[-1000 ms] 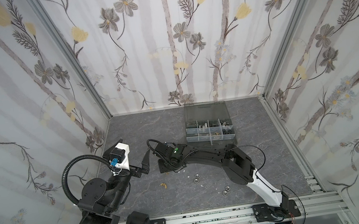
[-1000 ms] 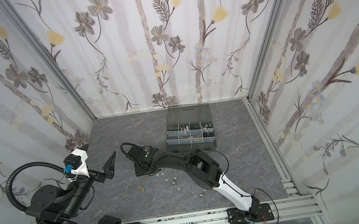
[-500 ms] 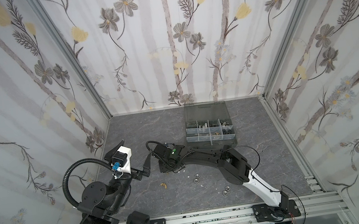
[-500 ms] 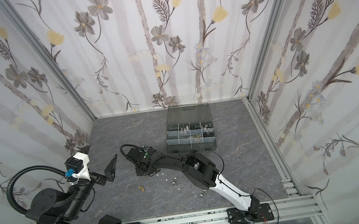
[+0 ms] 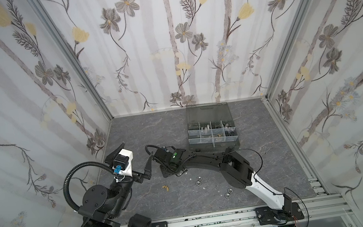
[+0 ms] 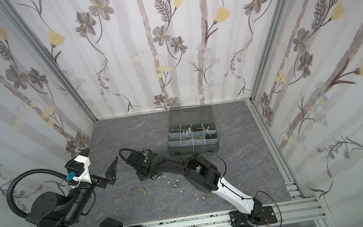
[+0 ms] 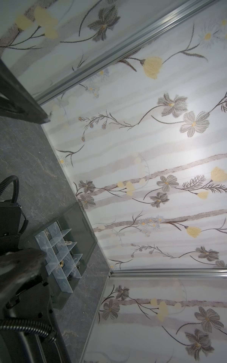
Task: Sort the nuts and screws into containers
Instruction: 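Close the right gripper on the brass wing nut and lift it, then carry the wing nut with the right gripper over the wing-nut compartment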
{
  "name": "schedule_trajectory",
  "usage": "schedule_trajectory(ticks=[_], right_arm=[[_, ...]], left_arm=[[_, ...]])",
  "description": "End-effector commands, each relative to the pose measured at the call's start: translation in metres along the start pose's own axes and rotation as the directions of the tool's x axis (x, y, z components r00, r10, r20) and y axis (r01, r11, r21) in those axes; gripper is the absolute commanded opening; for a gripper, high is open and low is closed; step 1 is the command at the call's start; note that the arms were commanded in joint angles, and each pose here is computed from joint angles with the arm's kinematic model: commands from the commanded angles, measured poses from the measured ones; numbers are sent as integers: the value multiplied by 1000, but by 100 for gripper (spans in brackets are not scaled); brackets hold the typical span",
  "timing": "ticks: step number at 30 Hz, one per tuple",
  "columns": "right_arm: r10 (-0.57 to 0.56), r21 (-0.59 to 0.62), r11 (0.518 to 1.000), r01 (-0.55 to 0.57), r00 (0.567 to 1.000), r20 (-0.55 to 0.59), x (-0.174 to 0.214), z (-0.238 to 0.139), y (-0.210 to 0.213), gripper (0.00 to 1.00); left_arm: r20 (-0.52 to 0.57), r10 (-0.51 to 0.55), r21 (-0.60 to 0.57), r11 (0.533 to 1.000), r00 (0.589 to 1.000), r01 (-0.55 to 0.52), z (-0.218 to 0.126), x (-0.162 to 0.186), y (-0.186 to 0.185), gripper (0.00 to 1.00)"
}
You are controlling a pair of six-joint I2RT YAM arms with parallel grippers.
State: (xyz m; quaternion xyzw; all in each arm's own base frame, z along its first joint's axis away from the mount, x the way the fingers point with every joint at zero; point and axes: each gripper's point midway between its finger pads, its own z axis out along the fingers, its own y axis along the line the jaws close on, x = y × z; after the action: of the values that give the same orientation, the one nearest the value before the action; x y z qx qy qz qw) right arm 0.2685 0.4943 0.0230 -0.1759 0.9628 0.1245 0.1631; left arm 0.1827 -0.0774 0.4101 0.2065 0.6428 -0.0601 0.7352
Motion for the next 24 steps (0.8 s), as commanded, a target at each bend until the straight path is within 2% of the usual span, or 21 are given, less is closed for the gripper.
schedule_trajectory(ticks=[1, 3, 7, 11, 14, 17, 19, 24], right_arm=[[-71, 140, 987, 81, 995, -73, 15, -11, -38, 10], [-98, 145, 984, 102, 995, -33, 1, -24, -40, 9], [-163, 80, 984, 159, 986, 39, -23, -57, -36, 8], [-136, 84, 988, 128, 986, 92, -45, -89, -65, 7], [-103, 138, 987, 85, 986, 128, -62, -111, -109, 7], [-68, 223, 974, 33, 986, 154, -73, -132, -167, 7], [-7, 279, 959, -44, 984, 180, -82, -146, -219, 7], [24, 362, 927, -98, 978, 205, -91, -160, -283, 8]], left_arm=[[20, 16, -9, 1000, 1000, -16, 0, -7, 2, 100], [17, 20, -9, 1000, 1000, -20, 1, -6, 2, 100], [7, 32, -22, 999, 999, -32, 3, -6, 5, 100], [5, 29, -14, 999, 1000, -28, 4, -7, 4, 100], [-3, 22, -9, 1000, 1000, -22, 7, -6, 3, 100], [-4, 23, -6, 1000, 1000, -23, 9, -7, 2, 100], [-4, 27, -7, 1000, 1000, -27, 10, -8, 3, 100], [-19, 30, -2, 1000, 999, -30, 15, -6, 2, 100]])
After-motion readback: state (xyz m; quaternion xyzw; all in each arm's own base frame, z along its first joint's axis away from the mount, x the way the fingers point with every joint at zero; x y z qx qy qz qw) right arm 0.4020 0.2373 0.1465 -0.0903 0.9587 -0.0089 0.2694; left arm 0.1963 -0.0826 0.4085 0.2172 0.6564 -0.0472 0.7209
